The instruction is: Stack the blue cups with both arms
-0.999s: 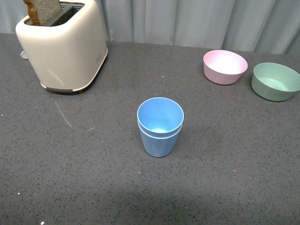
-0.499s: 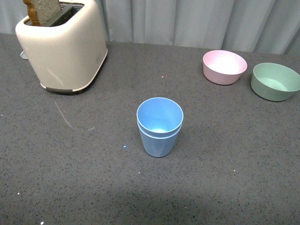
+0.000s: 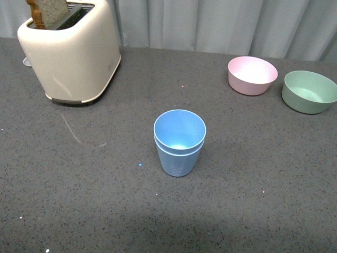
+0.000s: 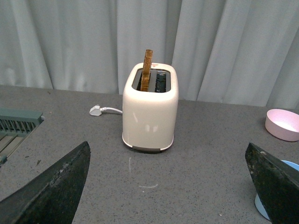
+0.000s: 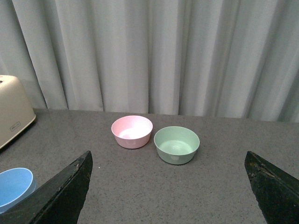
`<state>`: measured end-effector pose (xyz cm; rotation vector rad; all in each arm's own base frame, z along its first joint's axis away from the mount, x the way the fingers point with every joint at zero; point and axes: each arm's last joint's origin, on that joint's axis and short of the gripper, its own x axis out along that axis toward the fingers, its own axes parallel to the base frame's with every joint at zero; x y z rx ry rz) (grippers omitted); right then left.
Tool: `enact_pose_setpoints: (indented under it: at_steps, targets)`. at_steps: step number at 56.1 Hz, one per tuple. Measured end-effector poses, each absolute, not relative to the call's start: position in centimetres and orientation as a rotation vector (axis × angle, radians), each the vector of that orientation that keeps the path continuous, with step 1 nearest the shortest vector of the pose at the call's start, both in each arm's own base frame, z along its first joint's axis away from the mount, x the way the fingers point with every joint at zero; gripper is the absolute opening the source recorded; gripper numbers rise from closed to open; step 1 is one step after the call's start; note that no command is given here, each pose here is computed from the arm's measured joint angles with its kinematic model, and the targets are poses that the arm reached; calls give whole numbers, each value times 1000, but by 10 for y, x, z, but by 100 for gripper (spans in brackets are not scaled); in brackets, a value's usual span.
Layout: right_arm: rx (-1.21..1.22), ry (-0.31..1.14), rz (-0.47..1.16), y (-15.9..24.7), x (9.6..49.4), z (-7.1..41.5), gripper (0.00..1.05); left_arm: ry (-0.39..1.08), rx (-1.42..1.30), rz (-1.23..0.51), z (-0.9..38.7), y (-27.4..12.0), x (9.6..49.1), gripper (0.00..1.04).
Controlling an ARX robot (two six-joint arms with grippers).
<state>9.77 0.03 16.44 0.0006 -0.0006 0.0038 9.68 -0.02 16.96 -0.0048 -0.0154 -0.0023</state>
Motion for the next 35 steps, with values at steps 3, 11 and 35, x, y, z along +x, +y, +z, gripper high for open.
enact_pose_setpoints:
  at_steps: [3, 11, 35]
  targets:
    - [0, -1, 4, 0, 98, 164, 95, -15, -5, -2, 170, 0, 97, 98]
    - [0, -1, 4, 0, 98, 165, 95, -15, -5, -2, 170, 0, 97, 98]
    - [0, -1, 3, 0, 98, 164, 95, -15, -5, -2, 170, 0, 97, 98]
